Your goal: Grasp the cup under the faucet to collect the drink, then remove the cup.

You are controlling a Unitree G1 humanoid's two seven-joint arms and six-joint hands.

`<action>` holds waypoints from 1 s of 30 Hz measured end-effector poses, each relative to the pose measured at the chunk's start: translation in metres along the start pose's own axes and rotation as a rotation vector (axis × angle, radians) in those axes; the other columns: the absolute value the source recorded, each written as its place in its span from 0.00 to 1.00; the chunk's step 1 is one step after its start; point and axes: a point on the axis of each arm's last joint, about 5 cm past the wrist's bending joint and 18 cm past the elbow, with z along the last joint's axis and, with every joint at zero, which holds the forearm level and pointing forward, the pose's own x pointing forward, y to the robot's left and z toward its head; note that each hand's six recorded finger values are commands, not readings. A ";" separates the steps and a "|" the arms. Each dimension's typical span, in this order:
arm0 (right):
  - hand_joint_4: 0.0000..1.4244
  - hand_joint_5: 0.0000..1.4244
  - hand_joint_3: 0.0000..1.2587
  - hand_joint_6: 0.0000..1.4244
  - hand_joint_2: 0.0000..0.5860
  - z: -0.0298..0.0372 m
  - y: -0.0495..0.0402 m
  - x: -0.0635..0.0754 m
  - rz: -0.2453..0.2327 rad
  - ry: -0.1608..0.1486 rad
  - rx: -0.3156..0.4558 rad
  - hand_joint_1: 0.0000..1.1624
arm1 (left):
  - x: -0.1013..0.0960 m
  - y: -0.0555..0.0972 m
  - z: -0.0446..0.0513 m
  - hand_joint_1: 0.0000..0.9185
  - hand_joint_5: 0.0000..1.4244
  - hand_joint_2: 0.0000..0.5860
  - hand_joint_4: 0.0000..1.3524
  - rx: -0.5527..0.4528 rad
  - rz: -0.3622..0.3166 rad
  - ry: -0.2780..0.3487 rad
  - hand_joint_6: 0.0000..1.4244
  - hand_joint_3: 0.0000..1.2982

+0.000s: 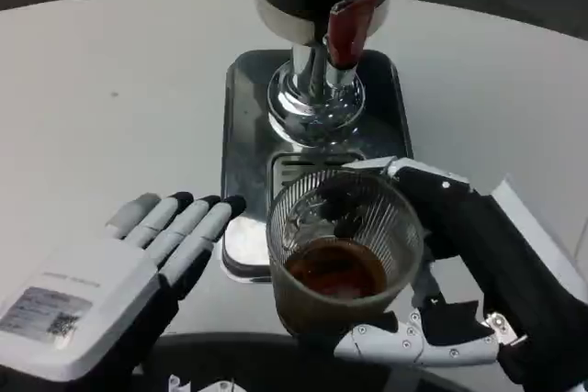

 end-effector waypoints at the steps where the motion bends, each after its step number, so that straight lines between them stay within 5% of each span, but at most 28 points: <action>1: 0.61 0.70 0.50 0.98 0.24 0.0021 0.0000 -0.002 -0.002 -0.005 0.004 0.98 | 0.001 0.000 0.0002 0.00 0.00 0.16 0.00 0.002 0.002 0.001 0.00 0.00; 9: 0.62 0.70 0.51 0.98 0.24 0.0088 0.0024 -0.015 -0.002 0.018 0.024 0.98 | 0.004 -0.002 0.0063 0.00 0.00 0.16 0.00 0.016 0.012 0.000 0.00 0.00; 30: 0.63 0.71 0.51 0.98 0.24 0.0160 0.0013 -0.017 0.013 -0.020 0.006 0.98 | 0.003 -0.002 0.0113 0.00 0.00 0.16 0.00 0.005 0.015 -0.043 0.00 0.00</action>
